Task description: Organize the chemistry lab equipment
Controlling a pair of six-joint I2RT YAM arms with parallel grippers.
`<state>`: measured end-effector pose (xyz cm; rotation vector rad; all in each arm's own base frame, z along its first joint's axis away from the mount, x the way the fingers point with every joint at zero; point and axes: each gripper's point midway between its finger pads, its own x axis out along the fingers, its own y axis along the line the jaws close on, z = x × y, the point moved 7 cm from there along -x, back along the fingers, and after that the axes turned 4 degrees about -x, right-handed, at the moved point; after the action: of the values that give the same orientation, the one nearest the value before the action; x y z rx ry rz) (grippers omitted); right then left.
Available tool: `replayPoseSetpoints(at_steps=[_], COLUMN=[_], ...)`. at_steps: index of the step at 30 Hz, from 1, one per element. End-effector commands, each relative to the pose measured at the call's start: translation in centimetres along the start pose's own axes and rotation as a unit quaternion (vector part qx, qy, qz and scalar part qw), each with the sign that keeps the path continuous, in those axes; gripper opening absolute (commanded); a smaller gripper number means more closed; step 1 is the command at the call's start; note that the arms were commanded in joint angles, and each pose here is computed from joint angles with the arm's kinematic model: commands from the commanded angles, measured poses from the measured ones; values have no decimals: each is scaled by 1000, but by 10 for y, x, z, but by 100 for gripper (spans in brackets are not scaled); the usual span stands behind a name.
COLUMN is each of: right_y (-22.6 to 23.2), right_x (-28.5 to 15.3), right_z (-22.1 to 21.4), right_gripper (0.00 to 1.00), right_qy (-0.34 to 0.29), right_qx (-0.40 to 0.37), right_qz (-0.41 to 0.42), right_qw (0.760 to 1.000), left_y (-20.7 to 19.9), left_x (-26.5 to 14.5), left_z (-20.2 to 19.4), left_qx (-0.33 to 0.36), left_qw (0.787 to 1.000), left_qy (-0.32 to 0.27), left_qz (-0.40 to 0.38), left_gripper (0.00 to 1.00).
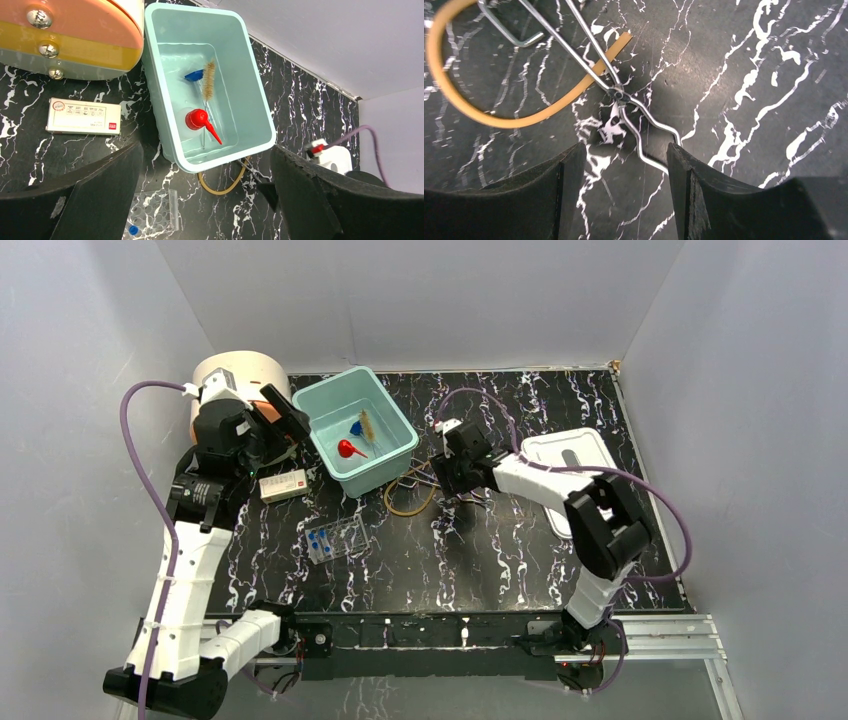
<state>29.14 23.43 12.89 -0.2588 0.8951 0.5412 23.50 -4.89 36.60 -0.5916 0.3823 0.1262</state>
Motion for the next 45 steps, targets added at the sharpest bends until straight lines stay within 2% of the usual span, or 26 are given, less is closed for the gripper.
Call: replayPoseSetpoints(at_steps=[1,12,20,28,33,38,41,45], right_y=[-5,-1,-2,0,-5,-8,-7,-3], right_x=[23,49,56,46,34,29,34,43], right_z=[13,14,13,2,-15,-28,-35,-45], right_gripper=[68,67,57,36,37,47,48,42], right_qy=[-26,-13,7,29,37,58,83,112], right_qx=[-68,-154,-165,-155,-164,-177,-177,-173], right_qz=[1,45,44,56,50,49,61,79], right_qw=[997,987,985,986,984,981,979,975], left_y=[-2,5,0,-2,-3,-3,-5,-5], left_x=[-10,-15,-11,-8,-6,-1,1,-1], left_z=[8,8,14,14,13,9,9,11], left_qx=[10,32,32,30,29,25,25,29], left_qw=[1000,999,999,999,999,999,999,999], left_qy=[-24,-30,-38,-34,-29,-20,-20,-25], left_qz=[-13,2,-1,-5,-4,-6,-8,-9], left_gripper=[98,98,98,98,98,98,98,98])
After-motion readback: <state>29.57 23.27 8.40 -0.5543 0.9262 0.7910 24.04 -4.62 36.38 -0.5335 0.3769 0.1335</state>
